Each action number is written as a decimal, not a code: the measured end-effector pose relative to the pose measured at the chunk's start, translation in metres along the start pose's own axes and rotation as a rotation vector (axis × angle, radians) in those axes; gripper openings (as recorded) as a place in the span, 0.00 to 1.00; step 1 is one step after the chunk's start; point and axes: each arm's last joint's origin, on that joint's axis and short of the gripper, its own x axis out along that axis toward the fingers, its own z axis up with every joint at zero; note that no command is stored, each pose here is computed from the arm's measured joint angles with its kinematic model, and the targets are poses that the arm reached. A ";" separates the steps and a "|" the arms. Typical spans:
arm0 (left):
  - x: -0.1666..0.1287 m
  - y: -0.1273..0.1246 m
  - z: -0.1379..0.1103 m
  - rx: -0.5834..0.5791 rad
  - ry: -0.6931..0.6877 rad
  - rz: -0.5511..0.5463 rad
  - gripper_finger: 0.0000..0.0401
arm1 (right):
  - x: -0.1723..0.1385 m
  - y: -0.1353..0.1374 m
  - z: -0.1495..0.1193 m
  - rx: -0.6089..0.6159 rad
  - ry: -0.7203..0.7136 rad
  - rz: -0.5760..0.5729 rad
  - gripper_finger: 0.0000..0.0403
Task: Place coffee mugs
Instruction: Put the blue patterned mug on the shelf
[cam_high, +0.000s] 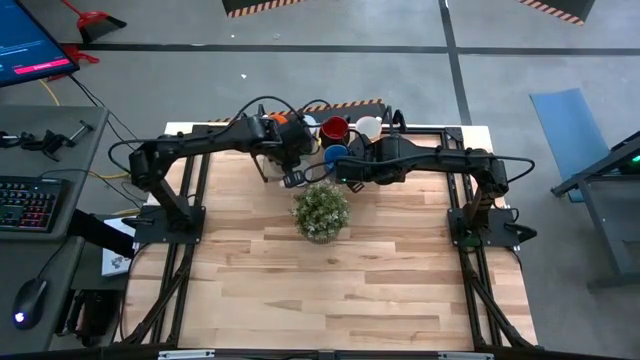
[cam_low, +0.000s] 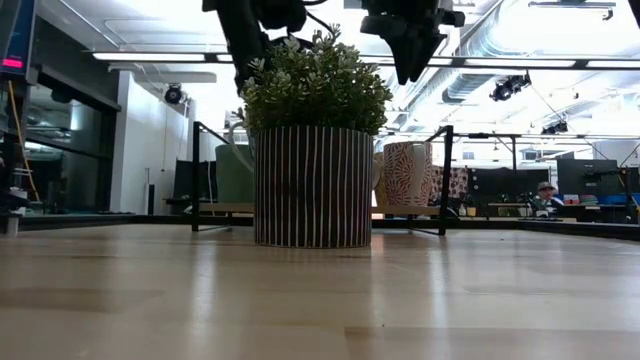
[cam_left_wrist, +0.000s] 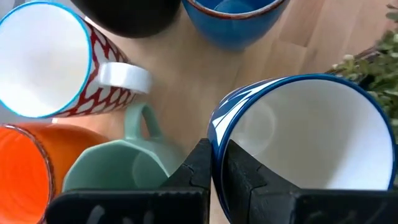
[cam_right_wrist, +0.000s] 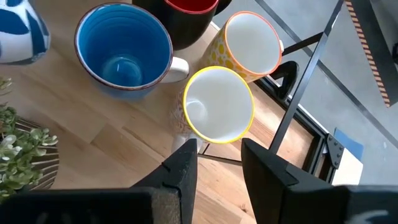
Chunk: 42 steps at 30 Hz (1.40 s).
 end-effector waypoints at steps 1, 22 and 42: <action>0.001 0.000 0.001 0.000 -0.004 0.002 0.01 | 0.000 0.000 0.000 0.000 0.000 0.000 0.26; 0.011 0.028 0.007 -0.021 -0.060 0.065 0.01 | 0.000 0.000 0.000 0.002 0.005 0.005 0.26; 0.034 0.034 0.008 0.012 -0.012 0.064 0.01 | 0.000 0.000 0.000 0.001 0.013 0.013 0.26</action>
